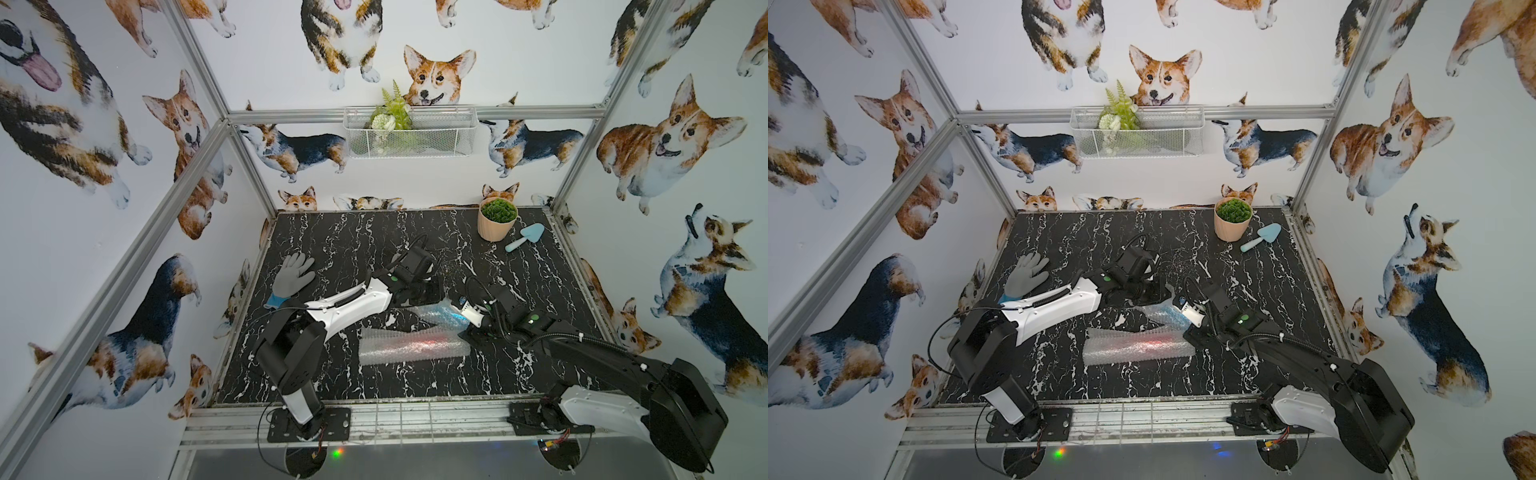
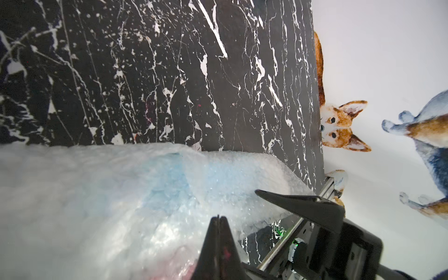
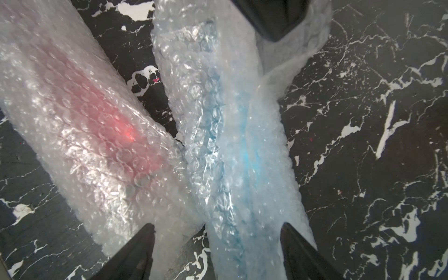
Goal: Wrap wine bottles in bubble wrap
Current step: Stick the tape on the bubble wrap.
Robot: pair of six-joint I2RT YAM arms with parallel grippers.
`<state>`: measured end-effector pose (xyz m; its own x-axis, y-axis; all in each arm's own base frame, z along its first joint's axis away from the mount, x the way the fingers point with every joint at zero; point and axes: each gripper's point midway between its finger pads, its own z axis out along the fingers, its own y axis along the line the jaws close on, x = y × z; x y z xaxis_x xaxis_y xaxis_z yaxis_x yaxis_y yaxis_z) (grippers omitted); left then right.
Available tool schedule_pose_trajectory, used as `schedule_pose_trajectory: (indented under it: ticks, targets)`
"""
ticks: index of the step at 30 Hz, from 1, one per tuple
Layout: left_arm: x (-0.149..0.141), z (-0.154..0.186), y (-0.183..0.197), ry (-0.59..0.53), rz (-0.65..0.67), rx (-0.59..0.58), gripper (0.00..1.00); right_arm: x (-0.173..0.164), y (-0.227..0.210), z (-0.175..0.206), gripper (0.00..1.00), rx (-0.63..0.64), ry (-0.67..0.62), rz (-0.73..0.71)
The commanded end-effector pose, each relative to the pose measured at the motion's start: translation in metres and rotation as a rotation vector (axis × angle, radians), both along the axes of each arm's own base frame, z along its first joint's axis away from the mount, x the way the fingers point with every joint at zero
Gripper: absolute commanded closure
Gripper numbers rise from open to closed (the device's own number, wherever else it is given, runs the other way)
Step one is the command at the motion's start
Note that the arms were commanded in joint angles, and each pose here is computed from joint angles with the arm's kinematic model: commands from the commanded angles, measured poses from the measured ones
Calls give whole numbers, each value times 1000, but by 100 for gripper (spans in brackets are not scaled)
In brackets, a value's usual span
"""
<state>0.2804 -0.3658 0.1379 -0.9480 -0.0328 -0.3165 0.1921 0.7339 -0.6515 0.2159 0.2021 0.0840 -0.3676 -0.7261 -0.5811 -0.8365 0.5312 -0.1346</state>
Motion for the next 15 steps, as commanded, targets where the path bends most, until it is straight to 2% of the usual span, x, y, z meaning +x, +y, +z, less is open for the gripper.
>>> schedule_pose_trajectory:
  ticks: [1,10,12,15]
  targets:
    - [2,2,-5,44,106,-74,100,2,5,4,20,21,-23,-12]
    - [3,11,-20,108,211,-210,100,-3,9,7,21,41,-50,-14]
    - [4,25,-18,80,231,-232,100,-3,9,6,21,35,-52,-13]
    - [4,23,-19,81,243,-227,100,-4,10,6,22,31,-56,-12]
